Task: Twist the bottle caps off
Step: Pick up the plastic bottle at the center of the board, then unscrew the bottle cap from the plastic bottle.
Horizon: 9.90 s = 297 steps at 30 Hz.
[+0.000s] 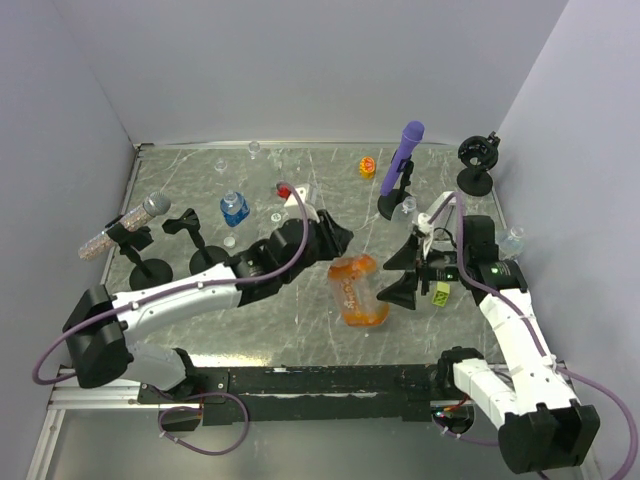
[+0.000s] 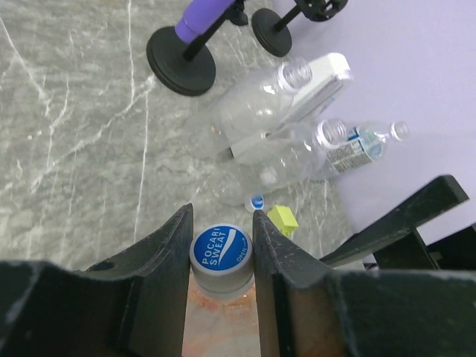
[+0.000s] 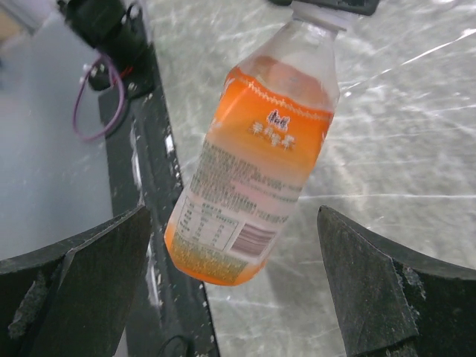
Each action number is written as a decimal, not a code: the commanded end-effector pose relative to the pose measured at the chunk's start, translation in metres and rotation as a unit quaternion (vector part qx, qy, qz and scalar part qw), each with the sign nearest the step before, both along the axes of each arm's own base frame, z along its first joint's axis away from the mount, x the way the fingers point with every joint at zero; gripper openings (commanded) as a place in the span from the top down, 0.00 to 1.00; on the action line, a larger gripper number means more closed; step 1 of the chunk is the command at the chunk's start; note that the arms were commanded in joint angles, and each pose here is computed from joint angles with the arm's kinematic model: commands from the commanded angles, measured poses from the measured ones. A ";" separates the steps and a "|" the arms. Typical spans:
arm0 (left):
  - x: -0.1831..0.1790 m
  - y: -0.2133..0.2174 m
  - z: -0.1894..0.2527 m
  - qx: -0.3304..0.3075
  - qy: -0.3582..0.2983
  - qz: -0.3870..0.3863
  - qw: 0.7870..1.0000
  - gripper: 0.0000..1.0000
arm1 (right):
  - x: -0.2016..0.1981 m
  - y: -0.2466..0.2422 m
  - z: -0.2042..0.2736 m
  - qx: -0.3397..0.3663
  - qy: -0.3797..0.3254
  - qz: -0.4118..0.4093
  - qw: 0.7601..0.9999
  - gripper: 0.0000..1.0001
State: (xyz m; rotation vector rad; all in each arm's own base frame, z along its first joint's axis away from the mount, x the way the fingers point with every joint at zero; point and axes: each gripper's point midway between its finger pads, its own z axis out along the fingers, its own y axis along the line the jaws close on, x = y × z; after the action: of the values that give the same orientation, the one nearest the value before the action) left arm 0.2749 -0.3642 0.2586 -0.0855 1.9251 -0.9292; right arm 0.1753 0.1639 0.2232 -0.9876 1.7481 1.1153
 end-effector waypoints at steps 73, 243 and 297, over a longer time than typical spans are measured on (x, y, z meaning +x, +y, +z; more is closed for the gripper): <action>-0.180 0.018 0.048 0.056 -0.423 -0.459 0.779 0.04 | -0.059 0.024 -0.021 -0.023 -0.139 0.218 0.966 0.80; -0.172 0.039 0.080 0.013 -0.006 -0.324 0.946 0.04 | -0.042 0.022 -0.040 -0.069 -0.088 0.190 0.975 0.81; -0.143 0.005 0.038 0.046 -0.049 -0.445 0.893 0.99 | -0.043 0.022 -0.041 -0.070 -0.084 0.194 0.975 0.81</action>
State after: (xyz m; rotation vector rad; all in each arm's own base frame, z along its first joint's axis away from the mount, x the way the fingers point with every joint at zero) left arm 0.1353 -0.3522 0.2642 1.2832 1.6549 -1.2117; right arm 0.1281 0.1828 0.1774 -1.4751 1.6310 1.1518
